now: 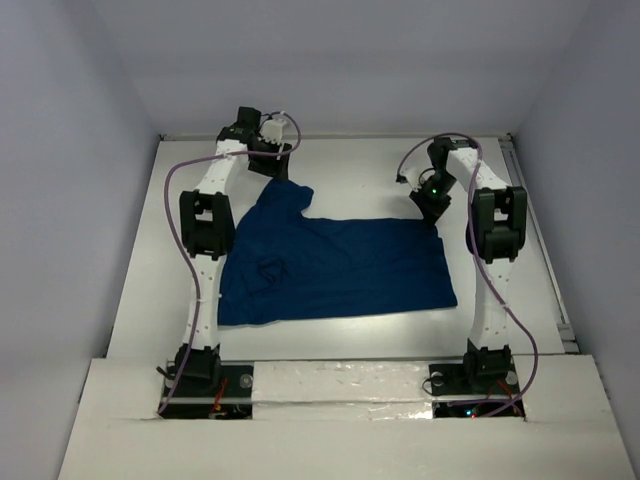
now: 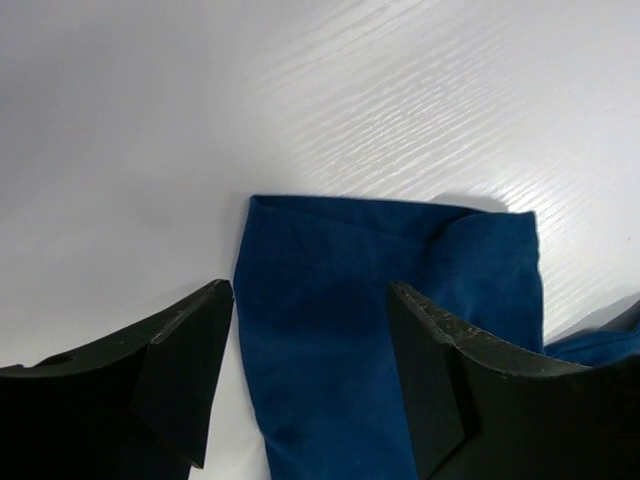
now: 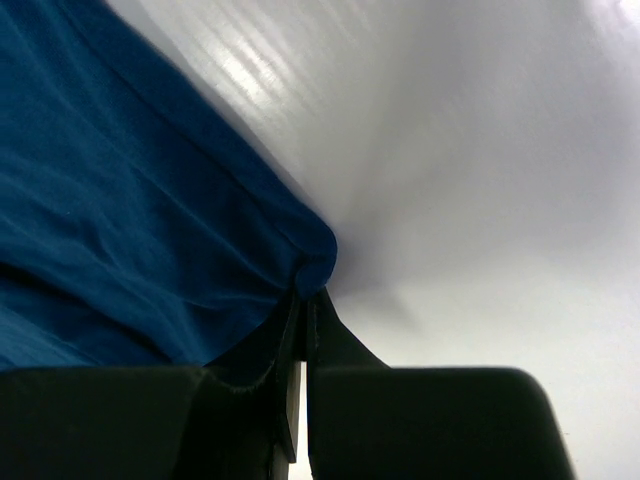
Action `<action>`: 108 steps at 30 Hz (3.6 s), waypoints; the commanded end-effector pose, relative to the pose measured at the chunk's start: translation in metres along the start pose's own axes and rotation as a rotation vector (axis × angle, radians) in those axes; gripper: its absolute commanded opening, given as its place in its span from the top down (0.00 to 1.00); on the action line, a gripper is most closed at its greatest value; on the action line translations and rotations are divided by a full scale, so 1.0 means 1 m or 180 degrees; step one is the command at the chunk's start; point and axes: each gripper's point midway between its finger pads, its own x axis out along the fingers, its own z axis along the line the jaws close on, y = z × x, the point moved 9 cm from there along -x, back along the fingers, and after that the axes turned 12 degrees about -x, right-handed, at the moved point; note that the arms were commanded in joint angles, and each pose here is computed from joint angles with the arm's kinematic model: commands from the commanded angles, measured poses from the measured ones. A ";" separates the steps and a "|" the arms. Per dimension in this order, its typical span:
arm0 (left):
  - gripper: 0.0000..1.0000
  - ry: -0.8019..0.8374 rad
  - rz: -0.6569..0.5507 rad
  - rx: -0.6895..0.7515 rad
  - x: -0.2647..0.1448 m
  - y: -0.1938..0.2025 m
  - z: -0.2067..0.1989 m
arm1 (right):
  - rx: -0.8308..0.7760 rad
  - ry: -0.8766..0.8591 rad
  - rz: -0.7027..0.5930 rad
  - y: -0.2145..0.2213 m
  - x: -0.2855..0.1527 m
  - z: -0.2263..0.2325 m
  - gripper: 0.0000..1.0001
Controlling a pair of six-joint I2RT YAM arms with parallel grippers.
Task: Fold and stack the t-shirts
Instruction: Grap the side of the flattened tshirt furthest away from the robot with both arms, then fold the other side of the tshirt into a rectangle
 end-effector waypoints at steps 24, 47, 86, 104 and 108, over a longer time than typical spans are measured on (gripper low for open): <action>0.70 -0.0241 0.0211 -0.0152 0.029 0.016 0.015 | -0.0010 -0.0056 -0.0119 0.001 -0.011 0.011 1.00; 1.00 -0.0199 -0.0387 0.0132 -0.054 -0.017 -0.013 | 0.0100 0.0413 -0.0264 -0.011 -0.031 0.005 1.00; 1.00 0.0532 -0.0478 0.1155 -0.224 0.152 -0.051 | -0.0028 0.0962 -0.0405 0.030 -0.065 0.071 1.00; 1.00 0.0438 -0.0597 0.1348 -0.258 0.199 -0.050 | -0.0220 0.1202 -0.0858 0.025 -0.090 0.091 1.00; 1.00 0.0561 -0.0430 0.1383 -0.259 0.212 -0.053 | -0.0279 0.0940 -0.0714 0.031 -0.080 0.103 1.00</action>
